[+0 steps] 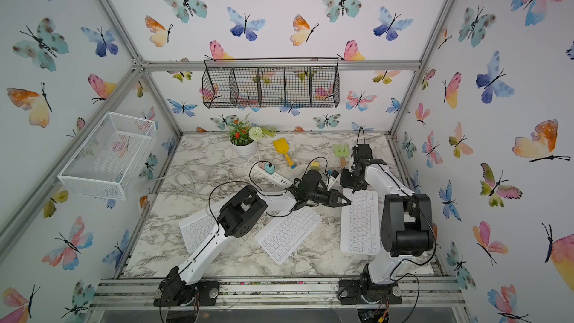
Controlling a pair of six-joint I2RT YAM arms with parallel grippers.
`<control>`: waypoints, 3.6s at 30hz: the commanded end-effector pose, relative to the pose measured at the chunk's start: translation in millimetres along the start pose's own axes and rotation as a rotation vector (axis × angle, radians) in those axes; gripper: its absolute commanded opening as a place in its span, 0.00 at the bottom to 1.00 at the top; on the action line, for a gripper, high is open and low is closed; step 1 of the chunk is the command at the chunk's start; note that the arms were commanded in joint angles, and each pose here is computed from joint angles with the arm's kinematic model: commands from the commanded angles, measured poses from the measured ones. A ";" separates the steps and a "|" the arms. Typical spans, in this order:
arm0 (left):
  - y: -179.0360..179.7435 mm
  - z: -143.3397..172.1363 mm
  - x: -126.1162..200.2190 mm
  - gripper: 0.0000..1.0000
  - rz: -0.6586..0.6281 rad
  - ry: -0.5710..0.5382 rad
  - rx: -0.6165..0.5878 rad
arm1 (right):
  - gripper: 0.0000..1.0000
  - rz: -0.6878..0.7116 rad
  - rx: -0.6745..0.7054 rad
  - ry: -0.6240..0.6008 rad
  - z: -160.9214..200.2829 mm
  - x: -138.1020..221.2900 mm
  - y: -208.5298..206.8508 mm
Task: Unplug the wireless keyboard
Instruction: Remove the power cord from the keyboard.
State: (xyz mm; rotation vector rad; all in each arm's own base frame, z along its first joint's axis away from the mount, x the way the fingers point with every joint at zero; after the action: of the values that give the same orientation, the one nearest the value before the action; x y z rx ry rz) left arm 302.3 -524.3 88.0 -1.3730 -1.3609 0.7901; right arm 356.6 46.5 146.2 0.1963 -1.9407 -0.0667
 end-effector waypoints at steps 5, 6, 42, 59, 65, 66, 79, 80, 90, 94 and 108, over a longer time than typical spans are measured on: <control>9.9 1.7 -3.8 0.08 -0.030 -0.015 -0.085 | 0.25 -0.017 -0.006 0.053 13.7 -5.9 1.8; 9.4 1.9 -4.1 0.08 -0.029 -0.015 -0.084 | 0.23 -0.016 -0.010 0.052 14.2 -6.5 1.6; 7.5 10.0 -3.5 0.08 -0.015 0.017 -0.100 | 0.09 0.101 -0.050 -0.076 -18.4 -1.7 -20.1; 6.0 11.7 -2.8 0.08 -0.005 0.029 -0.110 | 0.09 0.025 -0.036 -0.140 -31.5 2.8 -29.6; 7.0 12.1 -4.8 0.08 -0.002 0.036 -0.107 | 0.10 0.104 0.144 -0.108 -32.9 -5.3 -12.3; 6.1 12.2 -5.2 0.08 -0.001 0.036 -0.108 | 0.10 0.108 0.150 -0.110 -34.0 -5.7 -12.1; 11.4 13.6 -5.7 0.09 -0.029 0.048 -0.082 | 0.10 0.241 -0.040 -0.075 -25.3 4.6 -49.0; 12.5 13.4 -5.7 0.10 -0.034 0.048 -0.075 | 0.10 0.250 -0.066 -0.083 -20.9 7.3 -56.3; 33.9 10.2 -14.3 0.22 -0.080 0.071 0.021 | 0.10 0.293 -0.189 -0.083 5.6 -3.0 -95.4; 38.9 9.3 -15.8 0.36 -0.079 0.077 0.050 | 0.11 0.292 -0.192 -0.104 -2.3 -5.9 -97.4; 37.3 -12.8 0.2 0.75 -0.240 0.029 0.051 | 0.30 0.260 -0.159 -0.047 -19.2 -29.9 -103.1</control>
State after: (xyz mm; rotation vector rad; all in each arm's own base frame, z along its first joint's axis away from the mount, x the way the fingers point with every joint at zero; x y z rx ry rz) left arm 316.4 -535.5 84.4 -1.3338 -1.3702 0.7329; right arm 392.2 -48.9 107.5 -0.1785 -1.9871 -0.0654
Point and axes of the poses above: each gripper's point midway between its finger pads, its own x axis back along the fingers, its own y axis along the line the jaws close on, z = x × y, the point moved 7 cm from there along x, back along the fingers, and after that the axes turned 11 degrees about x, right-handed, at the moved point
